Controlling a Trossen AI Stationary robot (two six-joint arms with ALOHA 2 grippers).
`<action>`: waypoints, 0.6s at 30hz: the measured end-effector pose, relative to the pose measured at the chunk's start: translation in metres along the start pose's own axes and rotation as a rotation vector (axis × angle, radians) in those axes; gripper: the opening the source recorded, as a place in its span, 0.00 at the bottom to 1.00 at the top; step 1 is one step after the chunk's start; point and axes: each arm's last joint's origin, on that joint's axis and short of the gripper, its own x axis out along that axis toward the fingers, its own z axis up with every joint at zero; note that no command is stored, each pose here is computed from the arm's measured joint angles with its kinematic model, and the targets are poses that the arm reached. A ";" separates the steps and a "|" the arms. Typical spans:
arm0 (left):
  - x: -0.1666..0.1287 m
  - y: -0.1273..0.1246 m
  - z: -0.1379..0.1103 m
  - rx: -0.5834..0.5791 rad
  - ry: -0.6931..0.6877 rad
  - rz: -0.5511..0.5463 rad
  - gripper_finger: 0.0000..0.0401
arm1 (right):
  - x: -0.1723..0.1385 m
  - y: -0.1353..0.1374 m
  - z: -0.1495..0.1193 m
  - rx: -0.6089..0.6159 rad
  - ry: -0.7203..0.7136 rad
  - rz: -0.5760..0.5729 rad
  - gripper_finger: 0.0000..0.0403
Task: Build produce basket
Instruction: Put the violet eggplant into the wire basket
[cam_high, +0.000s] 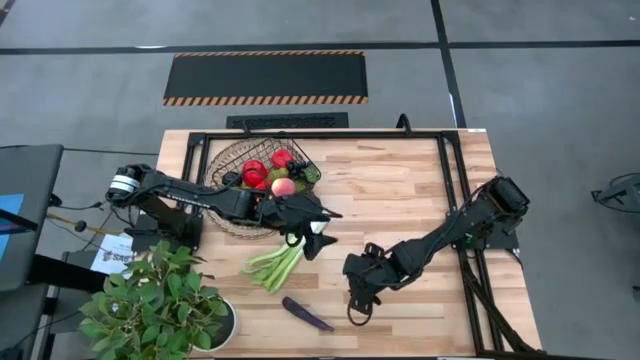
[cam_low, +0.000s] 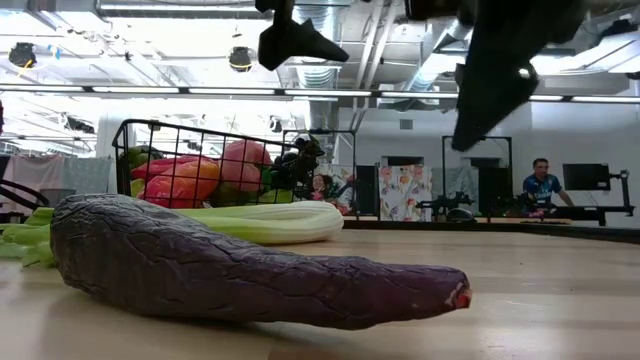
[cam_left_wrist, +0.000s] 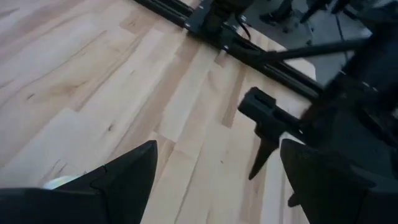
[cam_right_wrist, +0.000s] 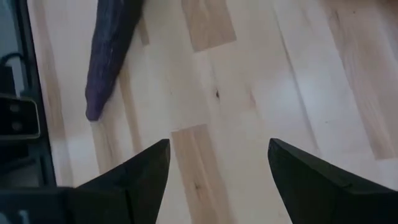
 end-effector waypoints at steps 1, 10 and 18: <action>0.000 0.000 0.000 0.020 0.006 -0.007 0.81 | 0.002 0.000 0.000 0.019 -0.010 -0.005 0.72; -0.005 -0.017 -0.016 0.235 0.233 -0.370 0.81 | 0.004 0.010 -0.012 0.128 0.016 0.007 0.72; -0.020 -0.059 -0.069 0.581 0.363 -0.425 0.81 | 0.010 0.032 -0.037 0.219 0.053 0.012 0.72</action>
